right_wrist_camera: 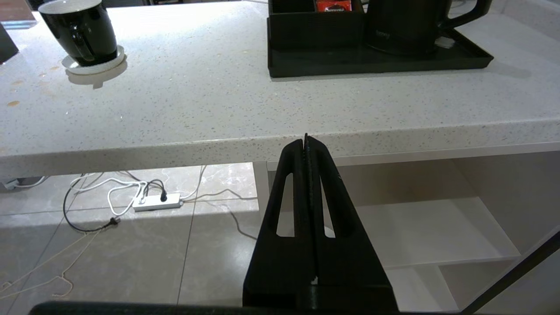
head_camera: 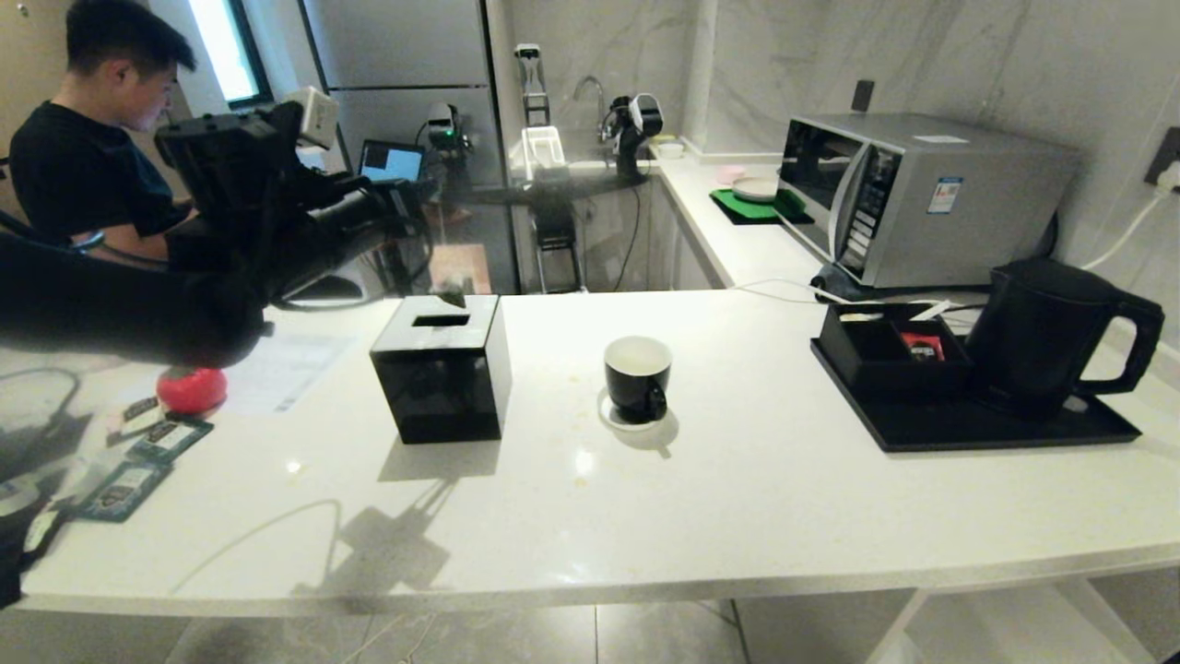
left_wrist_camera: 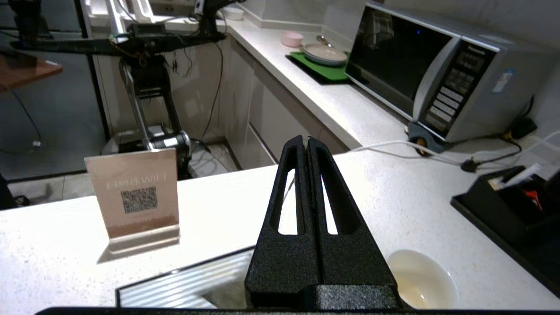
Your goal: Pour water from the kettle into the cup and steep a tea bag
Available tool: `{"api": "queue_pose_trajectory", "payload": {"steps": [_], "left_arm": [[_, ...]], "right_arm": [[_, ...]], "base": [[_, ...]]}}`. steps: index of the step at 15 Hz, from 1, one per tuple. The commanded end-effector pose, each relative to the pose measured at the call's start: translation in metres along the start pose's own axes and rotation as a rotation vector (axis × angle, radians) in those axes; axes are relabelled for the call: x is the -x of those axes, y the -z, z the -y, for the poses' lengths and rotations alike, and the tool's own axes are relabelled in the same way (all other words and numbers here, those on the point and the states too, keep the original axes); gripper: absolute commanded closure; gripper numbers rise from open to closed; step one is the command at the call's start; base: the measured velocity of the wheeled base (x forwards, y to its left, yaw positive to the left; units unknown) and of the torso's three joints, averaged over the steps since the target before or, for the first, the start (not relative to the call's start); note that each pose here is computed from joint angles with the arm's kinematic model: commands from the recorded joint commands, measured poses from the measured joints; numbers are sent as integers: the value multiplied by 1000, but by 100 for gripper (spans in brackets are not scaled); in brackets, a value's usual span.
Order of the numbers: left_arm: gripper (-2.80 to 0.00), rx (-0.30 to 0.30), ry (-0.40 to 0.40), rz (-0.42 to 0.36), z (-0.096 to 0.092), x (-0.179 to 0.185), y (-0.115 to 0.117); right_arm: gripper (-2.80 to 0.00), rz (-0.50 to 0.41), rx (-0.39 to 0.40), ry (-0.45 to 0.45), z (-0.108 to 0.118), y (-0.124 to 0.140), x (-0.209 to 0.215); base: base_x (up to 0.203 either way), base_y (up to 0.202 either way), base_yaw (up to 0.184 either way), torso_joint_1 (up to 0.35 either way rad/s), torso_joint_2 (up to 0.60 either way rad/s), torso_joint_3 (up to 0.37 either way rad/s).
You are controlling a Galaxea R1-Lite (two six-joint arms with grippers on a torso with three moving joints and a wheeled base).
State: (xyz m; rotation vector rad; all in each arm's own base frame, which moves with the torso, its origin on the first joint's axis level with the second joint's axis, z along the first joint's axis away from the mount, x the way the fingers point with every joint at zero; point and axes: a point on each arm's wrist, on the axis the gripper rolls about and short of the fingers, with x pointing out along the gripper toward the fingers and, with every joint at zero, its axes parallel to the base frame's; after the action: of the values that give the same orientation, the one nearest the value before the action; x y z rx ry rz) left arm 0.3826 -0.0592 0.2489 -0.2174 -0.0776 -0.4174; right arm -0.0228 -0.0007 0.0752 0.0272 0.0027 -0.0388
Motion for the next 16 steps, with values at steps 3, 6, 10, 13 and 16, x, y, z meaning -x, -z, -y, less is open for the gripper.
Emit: {"api": "queue_pose_trajectory", "payload": {"steps": [3, 6, 10, 13, 16], "left_arm": [[0, 6, -40, -25, -12, 14, 5], [0, 14, -71, -53, -20, 22, 12], [0, 22, -89, -86, -24, 27, 21], [0, 23, -113, -89, -33, 28, 23], [0, 19, -114, -74, -37, 25, 24]], "right_arm": [[0, -1, 0, 0, 0, 0, 0], [0, -1, 0, 0, 0, 0, 0], [0, -1, 0, 0, 0, 0, 0], [0, -1, 0, 1, 0, 0, 0], [0, -1, 0, 1, 0, 0, 0]], "base": [[0, 0, 0, 0, 0, 0], [0, 0, 0, 0, 0, 0], [0, 0, 0, 0, 0, 0], [0, 0, 0, 0, 0, 0], [0, 0, 0, 0, 0, 0]]}}
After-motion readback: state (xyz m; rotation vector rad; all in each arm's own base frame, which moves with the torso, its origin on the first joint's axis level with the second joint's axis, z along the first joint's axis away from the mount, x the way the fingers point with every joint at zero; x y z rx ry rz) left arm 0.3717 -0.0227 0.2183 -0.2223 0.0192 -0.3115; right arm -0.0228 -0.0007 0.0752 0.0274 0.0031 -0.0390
